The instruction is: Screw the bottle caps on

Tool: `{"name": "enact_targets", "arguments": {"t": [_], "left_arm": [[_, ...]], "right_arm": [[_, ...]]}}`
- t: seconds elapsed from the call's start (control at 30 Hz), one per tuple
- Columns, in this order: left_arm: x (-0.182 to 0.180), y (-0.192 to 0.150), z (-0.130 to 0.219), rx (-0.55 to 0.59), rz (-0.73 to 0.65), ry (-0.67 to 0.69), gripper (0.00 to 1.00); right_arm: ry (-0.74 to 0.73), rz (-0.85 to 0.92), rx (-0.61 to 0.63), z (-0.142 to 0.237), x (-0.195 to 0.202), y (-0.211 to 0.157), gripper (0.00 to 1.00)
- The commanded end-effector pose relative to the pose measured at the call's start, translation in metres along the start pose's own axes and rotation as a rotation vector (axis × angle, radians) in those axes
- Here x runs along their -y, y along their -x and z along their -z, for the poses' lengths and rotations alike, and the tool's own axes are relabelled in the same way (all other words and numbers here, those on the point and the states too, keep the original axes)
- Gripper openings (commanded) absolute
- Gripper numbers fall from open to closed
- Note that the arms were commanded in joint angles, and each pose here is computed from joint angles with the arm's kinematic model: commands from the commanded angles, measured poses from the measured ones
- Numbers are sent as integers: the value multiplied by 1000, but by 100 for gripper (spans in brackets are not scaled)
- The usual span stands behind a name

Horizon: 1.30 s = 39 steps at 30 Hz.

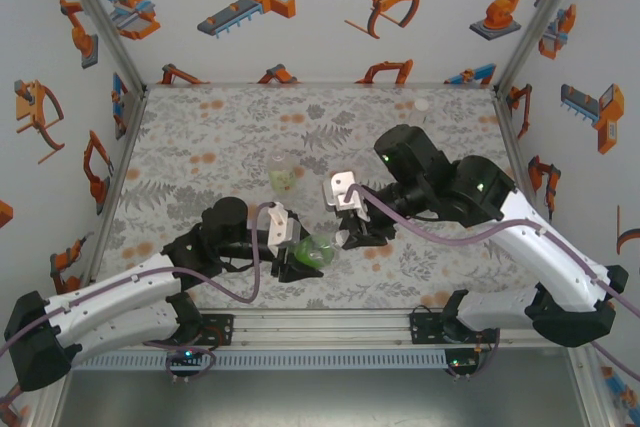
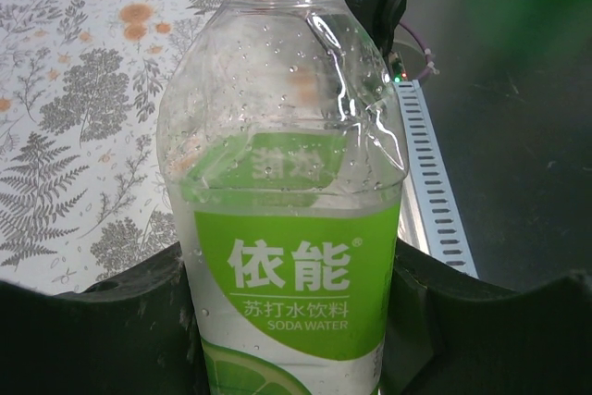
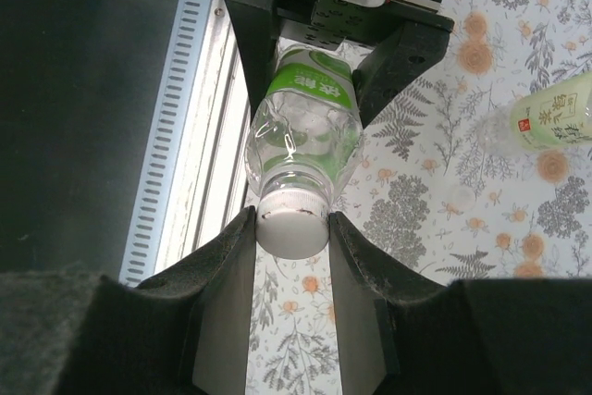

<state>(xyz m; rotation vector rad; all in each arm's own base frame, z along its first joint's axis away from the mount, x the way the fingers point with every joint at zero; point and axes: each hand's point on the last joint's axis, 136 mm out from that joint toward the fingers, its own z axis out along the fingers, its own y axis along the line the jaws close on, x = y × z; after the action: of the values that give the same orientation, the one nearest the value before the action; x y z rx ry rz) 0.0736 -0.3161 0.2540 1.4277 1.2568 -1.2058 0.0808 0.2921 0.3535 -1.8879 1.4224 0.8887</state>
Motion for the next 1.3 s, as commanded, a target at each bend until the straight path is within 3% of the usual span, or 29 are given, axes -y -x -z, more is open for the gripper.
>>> {"name": "enact_targets", "arguments": {"t": [0.0, 0.23, 0.4, 0.77, 1.27], "left_arm": [[1, 52, 3, 129, -79, -6, 0], [4, 53, 0, 127, -75, -39, 0], [-2, 52, 1, 124, -87, 5, 0], [-35, 38, 15, 82, -104, 243, 0], [-47, 32, 18, 70, -108, 317, 0]], "right_arm": [[53, 51, -4, -15, -5, -2, 3], [56, 90, 22, -16, -8, 3, 1], [42, -22, 29, -23, 1, 6, 0], [-76, -467, 17, -31, 22, -8, 0], [-206, -1122, 100, -46, 56, -20, 0]]}}
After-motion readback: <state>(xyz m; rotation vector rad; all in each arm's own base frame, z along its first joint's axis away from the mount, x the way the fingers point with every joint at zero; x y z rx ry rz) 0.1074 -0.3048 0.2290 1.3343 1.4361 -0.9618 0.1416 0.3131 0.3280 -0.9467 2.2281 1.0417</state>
